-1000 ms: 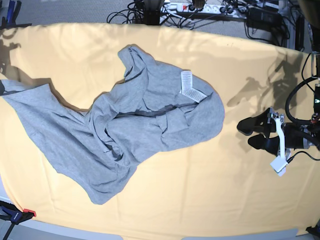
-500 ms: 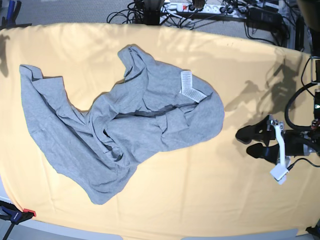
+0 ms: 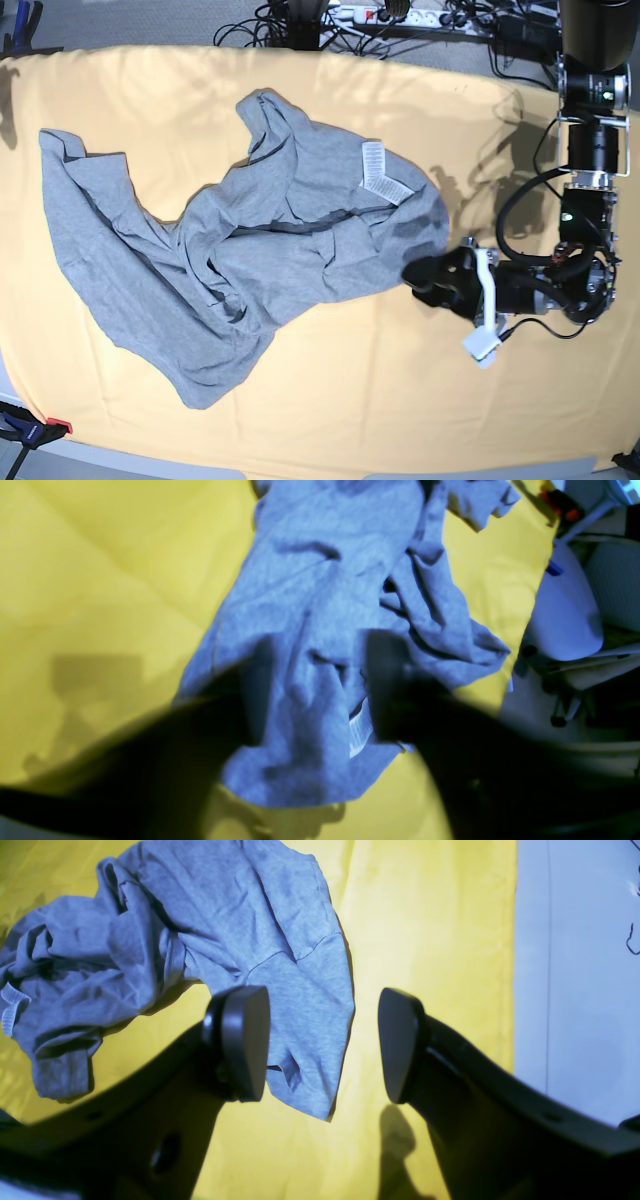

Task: Layout the t-shirt on the table in an organized manner, then fold the t-shirt properly
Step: 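Grasp the shirt with the left gripper and drag it toward the left arm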

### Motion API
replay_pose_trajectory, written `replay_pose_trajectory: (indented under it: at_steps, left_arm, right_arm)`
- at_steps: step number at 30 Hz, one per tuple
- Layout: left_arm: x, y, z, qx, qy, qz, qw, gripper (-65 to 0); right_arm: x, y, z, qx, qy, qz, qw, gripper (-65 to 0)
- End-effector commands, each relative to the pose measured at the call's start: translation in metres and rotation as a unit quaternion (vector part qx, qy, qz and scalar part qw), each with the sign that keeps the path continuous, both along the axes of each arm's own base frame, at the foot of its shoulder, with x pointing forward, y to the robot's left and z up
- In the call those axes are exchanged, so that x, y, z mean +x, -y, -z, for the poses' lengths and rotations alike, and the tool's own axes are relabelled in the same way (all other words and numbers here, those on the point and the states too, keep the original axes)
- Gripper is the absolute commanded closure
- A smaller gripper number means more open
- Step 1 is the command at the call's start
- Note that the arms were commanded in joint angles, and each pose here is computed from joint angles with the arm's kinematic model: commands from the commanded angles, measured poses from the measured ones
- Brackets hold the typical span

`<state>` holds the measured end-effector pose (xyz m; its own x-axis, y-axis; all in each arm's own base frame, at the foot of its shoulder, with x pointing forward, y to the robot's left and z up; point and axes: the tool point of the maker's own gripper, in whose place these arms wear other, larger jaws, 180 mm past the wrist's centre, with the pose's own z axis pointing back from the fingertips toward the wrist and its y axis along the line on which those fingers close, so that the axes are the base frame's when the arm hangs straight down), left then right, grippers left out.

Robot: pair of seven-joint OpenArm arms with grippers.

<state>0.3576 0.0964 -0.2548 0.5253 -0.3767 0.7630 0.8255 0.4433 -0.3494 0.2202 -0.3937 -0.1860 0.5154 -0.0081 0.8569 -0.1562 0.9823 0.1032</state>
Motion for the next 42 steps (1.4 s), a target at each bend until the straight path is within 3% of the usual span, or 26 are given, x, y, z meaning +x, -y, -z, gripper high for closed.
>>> replay_pose_trajectory:
  at_steps: [1,5,14,16,19,20,25,31,36,42]
  left_arm:
    - [0.006,-0.001,-0.010,0.001,0.021,0.001,1.000,-42.0]
    - [-0.006,0.008,0.023,0.058,-0.005,0.019,0.998,-42.9]
    - [-0.035,0.029,0.061,0.105,-0.039,0.083,0.990,-42.7]
    - [-0.038,0.025,0.074,0.141,-0.037,0.093,0.985,-34.9]
    - [-0.036,0.013,0.088,0.193,-0.025,0.093,0.976,-6.0]
    - [-0.033,0.010,0.089,0.204,-0.019,0.089,0.975,0.0]
    - [-0.011,-0.012,0.074,0.230,0.012,0.067,0.971,0.0]
    - [0.032,-0.057,0.019,0.270,0.074,0.023,0.960,0.0]
    - [0.054,-0.088,-0.022,0.272,0.127,-0.016,0.954,0.0]
    - [0.072,-0.128,-0.042,0.319,0.184,-0.057,0.928,0.0]
  right_arm:
    - [0.005,0.001,-0.019,-0.014,0.025,-0.009,0.9996,-36.4]
    - [0.006,0.001,-0.019,-0.014,0.026,-0.009,0.9995,-36.4]
    - [0.006,0.001,-0.020,-0.014,0.027,-0.008,0.9995,-36.4]
    - [0.006,0.001,-0.020,-0.014,0.027,-0.008,0.9995,-36.4]
    - [0.006,0.001,-0.020,-0.014,0.027,-0.008,0.9995,-36.4]
    - [0.006,0.001,-0.020,-0.014,0.027,-0.008,0.9995,-36.4]
    - [0.006,0.001,-0.020,-0.014,0.027,-0.008,0.9995,-36.4]
    - [0.006,0.001,-0.020,-0.014,0.027,-0.008,0.9995,-36.4]
    - [0.006,0.001,-0.020,-0.014,0.026,-0.008,0.9995,-36.4]
    - [0.004,0.001,-0.015,-0.016,0.014,-0.010,0.9997,-36.3]
